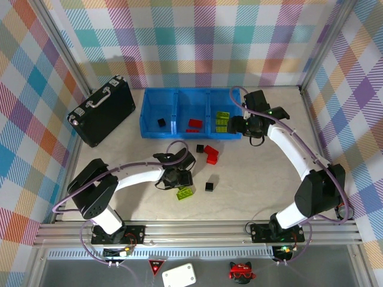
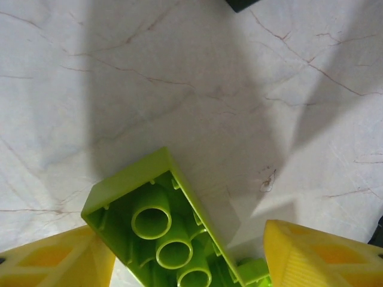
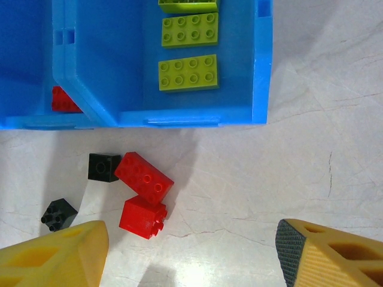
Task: Sort the legos into containers by color
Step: Pick up the lego from the middle-left of the table.
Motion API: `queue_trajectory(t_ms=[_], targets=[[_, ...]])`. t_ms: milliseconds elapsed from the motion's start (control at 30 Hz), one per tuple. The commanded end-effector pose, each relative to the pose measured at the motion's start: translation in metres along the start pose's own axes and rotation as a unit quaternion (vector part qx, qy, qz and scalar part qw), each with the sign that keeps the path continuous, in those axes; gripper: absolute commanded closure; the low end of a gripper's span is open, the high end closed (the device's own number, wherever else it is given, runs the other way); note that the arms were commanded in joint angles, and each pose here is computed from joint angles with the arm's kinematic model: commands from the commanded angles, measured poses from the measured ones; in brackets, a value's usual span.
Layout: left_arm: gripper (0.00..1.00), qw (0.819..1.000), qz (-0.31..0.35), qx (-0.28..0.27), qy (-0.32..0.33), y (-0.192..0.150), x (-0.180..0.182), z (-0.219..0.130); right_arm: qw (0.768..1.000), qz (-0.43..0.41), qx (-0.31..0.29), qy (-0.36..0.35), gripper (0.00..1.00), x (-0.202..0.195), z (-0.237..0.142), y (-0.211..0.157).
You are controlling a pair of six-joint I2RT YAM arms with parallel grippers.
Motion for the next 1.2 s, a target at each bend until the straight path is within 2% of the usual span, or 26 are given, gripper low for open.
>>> queue_trajectory(t_ms=[0, 267, 367, 800, 1167], targets=[[0.39, 1.0, 0.003, -0.013, -0.008, 0.01, -0.014, -0.003, 1.0, -0.003, -0.005, 0.014, 0.25, 0.004, -0.013, -0.006], [0.52, 0.999, 0.032, -0.013, 0.0, 0.02, -0.027, -0.002, 1.0, -0.008, -0.007, 0.005, 0.25, -0.002, -0.018, -0.011], [0.54, 0.999, 0.037, -0.01, 0.006, 0.02, -0.028, -0.001, 1.0, -0.009, -0.01, 0.004, 0.25, -0.003, -0.02, -0.012], [0.54, 0.995, 0.081, 0.004, 0.051, 0.009, -0.025, 0.0, 1.0, -0.002, -0.001, 0.01, 0.25, -0.003, -0.017, -0.016], [0.44, 0.993, 0.1, -0.009, 0.067, 0.013, -0.02, -0.016, 1.0, -0.001, -0.004, 0.012, 0.25, -0.003, -0.022, -0.017]])
Point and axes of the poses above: each hand's point on the last joint's axis, 136 mm out from that joint toward the fingers, its own z axis out along the fingers, its own x axis along the line the jaws close on, y = z × x, the point moved 2 cm from there along -z, back along the fingers, and after that the axes turned 7 degrees about z, right-handed, at the moved point
